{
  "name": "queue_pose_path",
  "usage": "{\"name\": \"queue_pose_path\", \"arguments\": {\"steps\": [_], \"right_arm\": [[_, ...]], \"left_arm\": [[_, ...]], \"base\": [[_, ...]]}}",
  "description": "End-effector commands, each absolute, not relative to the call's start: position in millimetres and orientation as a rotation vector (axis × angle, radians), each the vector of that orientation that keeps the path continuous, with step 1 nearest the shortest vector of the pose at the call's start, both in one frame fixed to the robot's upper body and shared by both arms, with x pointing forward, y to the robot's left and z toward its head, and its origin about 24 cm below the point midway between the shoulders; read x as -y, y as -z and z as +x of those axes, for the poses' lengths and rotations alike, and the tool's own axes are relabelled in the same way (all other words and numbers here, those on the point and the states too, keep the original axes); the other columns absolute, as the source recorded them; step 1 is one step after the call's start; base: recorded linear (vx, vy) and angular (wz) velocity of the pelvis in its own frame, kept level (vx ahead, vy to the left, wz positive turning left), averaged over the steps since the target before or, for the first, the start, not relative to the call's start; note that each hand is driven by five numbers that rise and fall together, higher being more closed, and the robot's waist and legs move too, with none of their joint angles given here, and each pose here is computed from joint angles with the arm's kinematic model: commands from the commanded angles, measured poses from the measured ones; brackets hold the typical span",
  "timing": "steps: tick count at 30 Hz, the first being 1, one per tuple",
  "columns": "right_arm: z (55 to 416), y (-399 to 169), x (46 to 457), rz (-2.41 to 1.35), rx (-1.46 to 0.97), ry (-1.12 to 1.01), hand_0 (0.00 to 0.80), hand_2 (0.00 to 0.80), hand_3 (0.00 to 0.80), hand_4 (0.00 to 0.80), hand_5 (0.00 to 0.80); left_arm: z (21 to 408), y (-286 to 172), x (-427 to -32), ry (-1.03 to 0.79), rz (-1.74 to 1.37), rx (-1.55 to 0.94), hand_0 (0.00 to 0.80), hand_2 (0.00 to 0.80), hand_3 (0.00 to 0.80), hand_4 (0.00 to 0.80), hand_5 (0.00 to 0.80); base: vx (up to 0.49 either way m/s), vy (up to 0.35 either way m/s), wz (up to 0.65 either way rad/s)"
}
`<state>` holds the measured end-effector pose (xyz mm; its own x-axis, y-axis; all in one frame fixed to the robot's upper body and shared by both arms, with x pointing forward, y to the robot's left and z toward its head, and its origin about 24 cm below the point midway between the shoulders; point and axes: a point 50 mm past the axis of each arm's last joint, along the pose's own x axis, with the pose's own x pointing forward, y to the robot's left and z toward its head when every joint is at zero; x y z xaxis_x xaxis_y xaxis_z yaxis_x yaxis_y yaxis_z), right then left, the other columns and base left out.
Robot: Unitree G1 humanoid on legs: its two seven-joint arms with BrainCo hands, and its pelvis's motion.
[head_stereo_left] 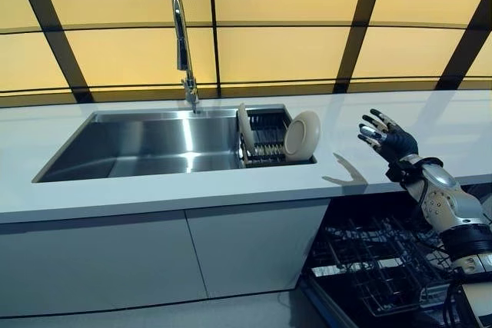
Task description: Take plates into dishwasher
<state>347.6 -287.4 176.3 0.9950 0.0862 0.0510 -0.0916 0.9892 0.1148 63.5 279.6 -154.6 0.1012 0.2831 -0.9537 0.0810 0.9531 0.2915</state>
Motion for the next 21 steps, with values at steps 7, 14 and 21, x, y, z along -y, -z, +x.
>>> {"name": "queue_pose_path", "arguments": {"steps": [7, 14, 21], "right_arm": [[357.6, -185.8, 258.5, -0.017, 0.090, -0.169, 0.000, 0.000, 0.000, 0.000, 0.000], [352.0, -180.0, 270.1, -0.024, 0.037, -0.153, 0.000, 0.000, 0.000, 0.000, 0.000], [341.2, -172.1, 288.3, -0.006, 0.015, -0.148, 0.000, 0.000, 0.000, 0.000, 0.000]], "left_arm": [[102.5, 144.2, -283.3, -0.133, 0.368, -1.330, 0.000, 0.000, 0.000, 0.000, 0.000], [115.6, 137.2, -289.7, -0.130, 0.357, -1.309, 0.000, 0.000, 0.000, 0.000, 0.000], [119.7, 133.2, -296.3, -0.107, 0.357, -1.305, 0.000, 0.000, 0.000, 0.000, 0.000]], "base": [[0.160, -0.010, -0.21], [0.222, 0.185, -0.18], [0.128, 0.114, -0.04]]}}
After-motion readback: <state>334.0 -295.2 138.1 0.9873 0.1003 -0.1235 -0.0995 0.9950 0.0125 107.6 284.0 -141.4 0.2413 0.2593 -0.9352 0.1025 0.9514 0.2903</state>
